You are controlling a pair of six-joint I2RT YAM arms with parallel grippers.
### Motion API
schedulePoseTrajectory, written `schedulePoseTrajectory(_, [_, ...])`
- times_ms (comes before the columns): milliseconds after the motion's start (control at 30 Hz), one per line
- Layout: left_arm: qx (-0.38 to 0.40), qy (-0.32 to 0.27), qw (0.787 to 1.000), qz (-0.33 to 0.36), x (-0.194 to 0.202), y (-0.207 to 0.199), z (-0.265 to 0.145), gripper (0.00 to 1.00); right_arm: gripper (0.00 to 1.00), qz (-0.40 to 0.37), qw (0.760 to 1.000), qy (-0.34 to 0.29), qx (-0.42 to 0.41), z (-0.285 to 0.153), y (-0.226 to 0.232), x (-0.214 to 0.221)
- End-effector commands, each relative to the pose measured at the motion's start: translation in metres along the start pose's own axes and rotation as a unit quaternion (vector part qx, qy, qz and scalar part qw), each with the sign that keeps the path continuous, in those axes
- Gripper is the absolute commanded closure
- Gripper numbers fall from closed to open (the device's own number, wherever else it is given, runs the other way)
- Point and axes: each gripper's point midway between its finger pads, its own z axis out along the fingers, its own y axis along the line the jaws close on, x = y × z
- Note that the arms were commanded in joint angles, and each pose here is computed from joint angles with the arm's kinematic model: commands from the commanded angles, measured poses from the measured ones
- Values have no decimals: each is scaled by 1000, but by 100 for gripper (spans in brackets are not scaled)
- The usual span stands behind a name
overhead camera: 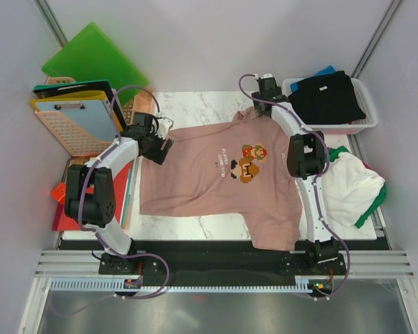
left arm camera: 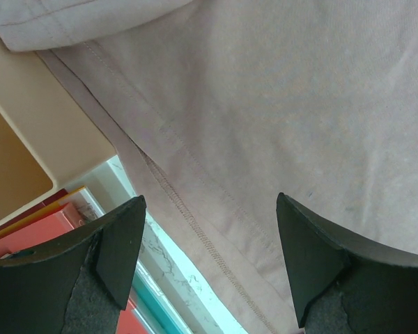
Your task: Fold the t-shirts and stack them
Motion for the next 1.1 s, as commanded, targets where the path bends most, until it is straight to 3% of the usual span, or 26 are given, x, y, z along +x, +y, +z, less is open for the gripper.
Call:
schedulePoseTrajectory(0, [3,-9,1000,0,-9,1,2,18,24,56,997,-29,51,11,-54,-9])
schedulePoseTrajectory(300, [4,-9,1000,2,-14,3,7,18,37,67,996,-40,40,28,-44,-3])
schedulePoseTrajectory(367, [6,-5,1000,2,-11,1,7,18,52,70,996,-45,35,29,-42,-4])
schedulePoseTrajectory(533, [4,-1,1000,4,-7,1,7,18,77,69,996,-45,26,30,-37,1])
schedulePoseTrajectory(567, [4,-2,1000,4,-8,2,7,18,88,69,996,-44,25,31,-38,2])
schedulePoseTrajectory(667, [3,-4,1000,3,-10,2,5,18,98,67,997,-43,26,29,-38,3])
schedulePoseTrajectory(833, [1,-5,1000,0,-11,3,2,18,94,57,997,-44,11,23,-35,3])
schedulePoseTrajectory(900, [0,-9,1000,-2,-12,3,0,18,100,58,997,-48,11,18,-37,1])
schedulePoseTrajectory(1067, [1,-13,1000,-2,-14,3,-2,18,100,70,994,-88,0,-4,-41,-20])
